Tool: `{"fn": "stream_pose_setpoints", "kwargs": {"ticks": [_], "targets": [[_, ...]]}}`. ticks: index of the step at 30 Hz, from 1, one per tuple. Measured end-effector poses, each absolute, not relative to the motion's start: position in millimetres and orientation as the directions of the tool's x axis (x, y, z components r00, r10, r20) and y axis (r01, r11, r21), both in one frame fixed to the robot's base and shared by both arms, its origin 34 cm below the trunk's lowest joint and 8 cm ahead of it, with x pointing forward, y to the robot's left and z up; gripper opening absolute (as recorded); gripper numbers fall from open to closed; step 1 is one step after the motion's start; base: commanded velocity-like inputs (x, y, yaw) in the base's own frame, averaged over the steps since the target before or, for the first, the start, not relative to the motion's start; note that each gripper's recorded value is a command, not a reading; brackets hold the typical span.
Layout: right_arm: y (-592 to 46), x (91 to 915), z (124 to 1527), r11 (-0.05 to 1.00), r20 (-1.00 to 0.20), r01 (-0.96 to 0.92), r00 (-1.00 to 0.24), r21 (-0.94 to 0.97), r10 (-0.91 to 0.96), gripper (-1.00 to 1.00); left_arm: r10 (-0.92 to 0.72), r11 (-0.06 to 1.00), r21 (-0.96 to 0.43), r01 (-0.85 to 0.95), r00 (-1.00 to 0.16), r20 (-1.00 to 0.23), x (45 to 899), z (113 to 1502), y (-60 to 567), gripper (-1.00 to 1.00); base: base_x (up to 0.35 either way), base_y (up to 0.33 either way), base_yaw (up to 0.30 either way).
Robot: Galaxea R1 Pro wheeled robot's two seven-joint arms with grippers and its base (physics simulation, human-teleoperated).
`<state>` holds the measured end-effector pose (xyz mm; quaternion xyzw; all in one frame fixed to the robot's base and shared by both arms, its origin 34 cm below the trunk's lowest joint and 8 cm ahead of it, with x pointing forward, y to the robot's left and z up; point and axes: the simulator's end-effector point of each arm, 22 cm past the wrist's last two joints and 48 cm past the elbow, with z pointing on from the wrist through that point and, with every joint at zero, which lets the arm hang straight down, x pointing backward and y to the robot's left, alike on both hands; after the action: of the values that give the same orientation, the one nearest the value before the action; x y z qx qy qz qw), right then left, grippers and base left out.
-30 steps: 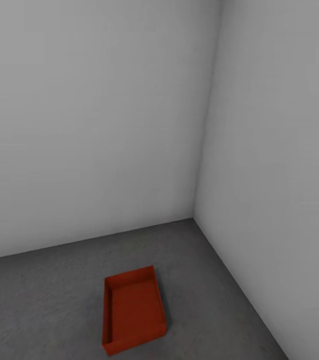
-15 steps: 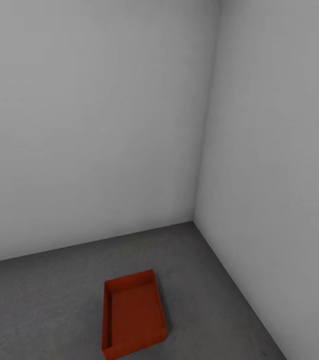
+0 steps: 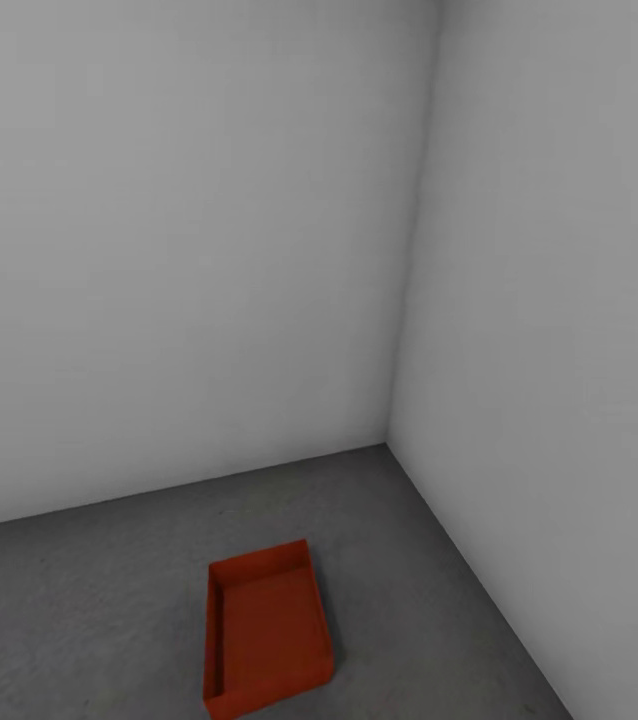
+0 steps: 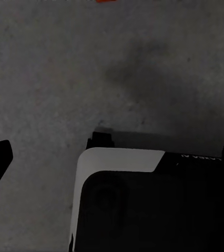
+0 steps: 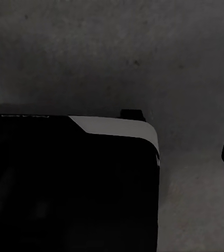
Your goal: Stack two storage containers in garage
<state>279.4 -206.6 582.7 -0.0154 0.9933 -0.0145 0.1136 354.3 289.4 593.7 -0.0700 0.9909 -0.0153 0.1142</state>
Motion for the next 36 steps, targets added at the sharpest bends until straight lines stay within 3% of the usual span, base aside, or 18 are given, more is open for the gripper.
{"fn": "stream_pose_setpoints", "kwargs": {"ticks": [7,36], "targets": [[-207.2,279.4,582.7,0.999,-0.225,-0.025,-0.974,-0.034,-0.032,1.0,-0.142,0.99,-0.046,-0.135,-0.964,-0.225,354.9,593.9,289.4,1.0,0.0,0.0,-0.085],[-205.7,283.5,584.4,0.999,-0.236,-0.031,-0.971,-0.033,-0.037,1.0,-0.133,0.991,-0.038,-0.127,-0.963,-0.236,359.5,596.5,291.2,1.0,0.0,0.0,-0.277]]}}
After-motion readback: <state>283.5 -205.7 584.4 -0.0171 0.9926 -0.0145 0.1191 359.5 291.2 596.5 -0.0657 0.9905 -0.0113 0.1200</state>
